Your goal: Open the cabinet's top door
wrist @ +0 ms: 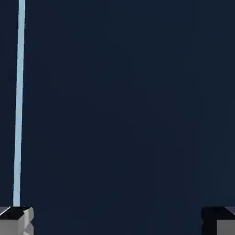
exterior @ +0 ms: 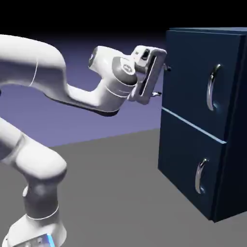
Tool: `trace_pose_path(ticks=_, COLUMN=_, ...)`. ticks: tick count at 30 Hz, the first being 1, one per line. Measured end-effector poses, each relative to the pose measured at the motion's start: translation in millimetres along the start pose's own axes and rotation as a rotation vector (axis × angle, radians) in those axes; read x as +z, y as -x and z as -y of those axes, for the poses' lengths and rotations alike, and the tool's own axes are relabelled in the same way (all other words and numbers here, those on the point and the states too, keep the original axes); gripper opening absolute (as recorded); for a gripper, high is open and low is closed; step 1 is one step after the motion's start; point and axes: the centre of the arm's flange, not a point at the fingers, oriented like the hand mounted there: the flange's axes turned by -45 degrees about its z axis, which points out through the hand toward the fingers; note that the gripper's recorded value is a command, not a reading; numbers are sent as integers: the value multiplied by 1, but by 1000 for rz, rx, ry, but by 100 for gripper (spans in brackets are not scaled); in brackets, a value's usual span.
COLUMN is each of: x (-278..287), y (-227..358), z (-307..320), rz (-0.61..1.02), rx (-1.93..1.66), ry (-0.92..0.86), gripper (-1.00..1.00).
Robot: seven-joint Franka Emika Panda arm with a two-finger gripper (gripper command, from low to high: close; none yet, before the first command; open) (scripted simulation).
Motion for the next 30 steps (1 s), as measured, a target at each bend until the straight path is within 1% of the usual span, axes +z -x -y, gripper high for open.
trace_pose_path(ticks=15, x=9, y=51, z=7, rz=88, rx=-679, ry=161, gripper=0)
trace_pose_path(ticks=30, x=51, y=118, z=42, rz=247, rx=-1348, ry=235, gripper=0)
